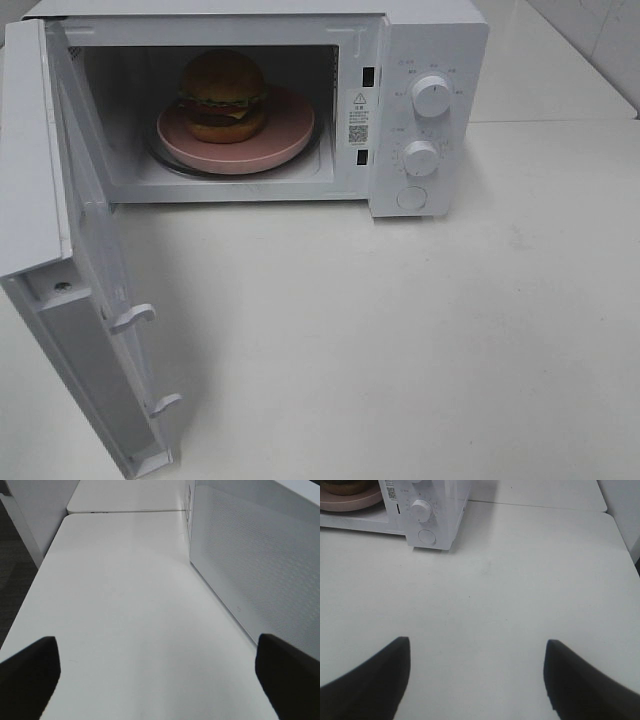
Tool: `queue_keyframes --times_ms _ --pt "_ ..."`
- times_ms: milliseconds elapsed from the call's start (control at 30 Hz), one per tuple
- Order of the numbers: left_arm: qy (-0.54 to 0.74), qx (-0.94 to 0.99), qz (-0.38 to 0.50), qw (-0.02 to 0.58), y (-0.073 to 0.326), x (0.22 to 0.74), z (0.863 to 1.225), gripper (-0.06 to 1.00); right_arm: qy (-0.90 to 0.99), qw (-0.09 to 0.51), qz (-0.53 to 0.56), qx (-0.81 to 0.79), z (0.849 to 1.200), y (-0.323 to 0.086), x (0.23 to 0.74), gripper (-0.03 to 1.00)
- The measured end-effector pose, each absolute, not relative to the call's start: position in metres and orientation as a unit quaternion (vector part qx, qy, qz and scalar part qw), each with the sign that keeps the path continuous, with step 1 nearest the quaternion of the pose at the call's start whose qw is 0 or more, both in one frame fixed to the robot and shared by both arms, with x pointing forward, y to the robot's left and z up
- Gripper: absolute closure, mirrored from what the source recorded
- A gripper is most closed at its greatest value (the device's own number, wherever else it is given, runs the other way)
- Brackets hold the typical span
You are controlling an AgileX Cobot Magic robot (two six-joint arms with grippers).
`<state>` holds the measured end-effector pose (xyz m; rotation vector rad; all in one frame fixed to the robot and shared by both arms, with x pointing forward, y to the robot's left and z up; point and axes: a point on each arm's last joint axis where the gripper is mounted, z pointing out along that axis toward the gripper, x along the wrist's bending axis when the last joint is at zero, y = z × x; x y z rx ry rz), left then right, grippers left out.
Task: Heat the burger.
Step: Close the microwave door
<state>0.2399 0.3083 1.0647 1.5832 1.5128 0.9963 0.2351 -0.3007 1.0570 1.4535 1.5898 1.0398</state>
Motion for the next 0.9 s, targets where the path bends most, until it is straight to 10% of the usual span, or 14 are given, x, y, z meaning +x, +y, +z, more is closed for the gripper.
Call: queue_keyframes --times_ms 233,633,900 --pt "0.6 0.632 0.362 0.332 0.307 0.261 1.066 0.1 0.619 0.366 0.405 0.565 1.057 -0.301 0.235 0.23" --pt "0.595 0.645 0.35 0.326 0.301 0.323 1.065 0.92 0.619 0.366 0.405 0.565 1.057 -0.301 0.235 0.23" --pt "0.572 0.636 0.374 0.358 0.295 0.368 1.066 0.94 0.619 0.366 0.405 0.565 1.057 -0.301 0.235 0.23"
